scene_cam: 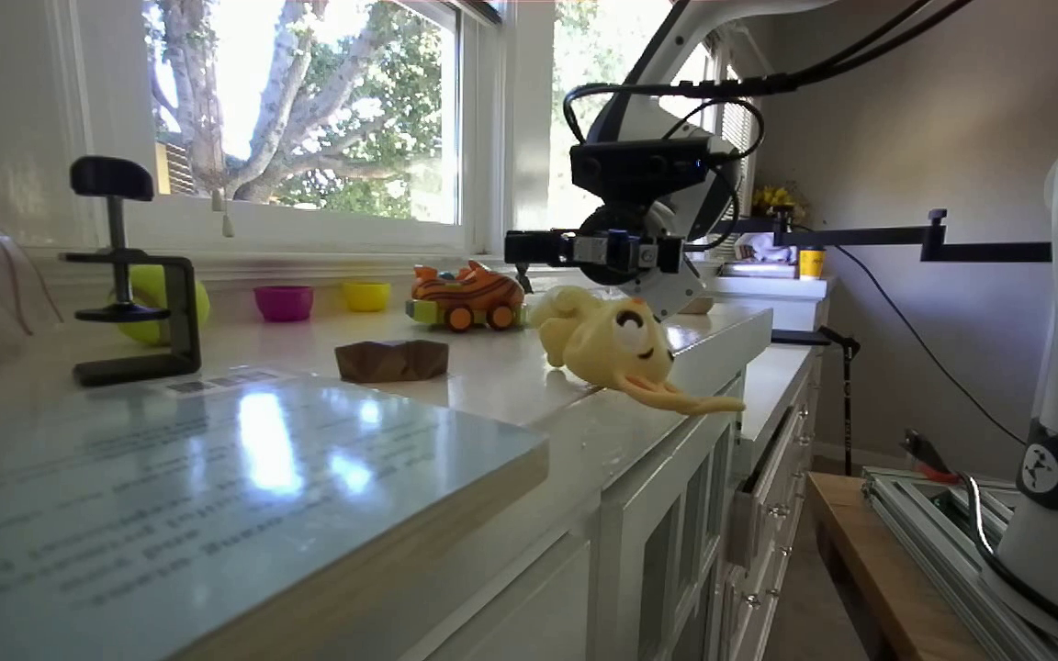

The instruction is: Move the plush toy to the left

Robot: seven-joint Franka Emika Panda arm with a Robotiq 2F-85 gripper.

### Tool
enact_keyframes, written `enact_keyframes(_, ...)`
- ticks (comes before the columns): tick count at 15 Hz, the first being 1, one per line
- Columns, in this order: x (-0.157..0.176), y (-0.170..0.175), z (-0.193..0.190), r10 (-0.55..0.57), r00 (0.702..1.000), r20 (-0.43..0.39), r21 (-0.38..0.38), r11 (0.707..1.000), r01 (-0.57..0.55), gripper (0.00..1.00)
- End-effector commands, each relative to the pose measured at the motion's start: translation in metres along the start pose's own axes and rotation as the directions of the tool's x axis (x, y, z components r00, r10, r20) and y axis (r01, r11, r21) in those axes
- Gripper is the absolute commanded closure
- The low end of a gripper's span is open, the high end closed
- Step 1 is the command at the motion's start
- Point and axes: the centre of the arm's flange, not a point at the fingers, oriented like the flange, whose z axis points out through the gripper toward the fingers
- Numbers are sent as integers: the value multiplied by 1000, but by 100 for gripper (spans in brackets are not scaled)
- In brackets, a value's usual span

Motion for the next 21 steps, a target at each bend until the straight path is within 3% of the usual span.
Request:
enact_keyframes(1,-22,-21,-14,-88,993,-76,-82,993,82,0)
enact_keyframes(6,-54,-58,-25,-256,951,-175,-252,945,208,0)
enact_keyframes(11,-96,-99,-25,-408,881,-239,-418,862,286,0)
enact_keyframes(17,-139,-138,-17,-556,764,-326,-639,726,256,0)
enact_keyframes(21,-156,-154,-17,-650,668,-363,-761,621,191,0)
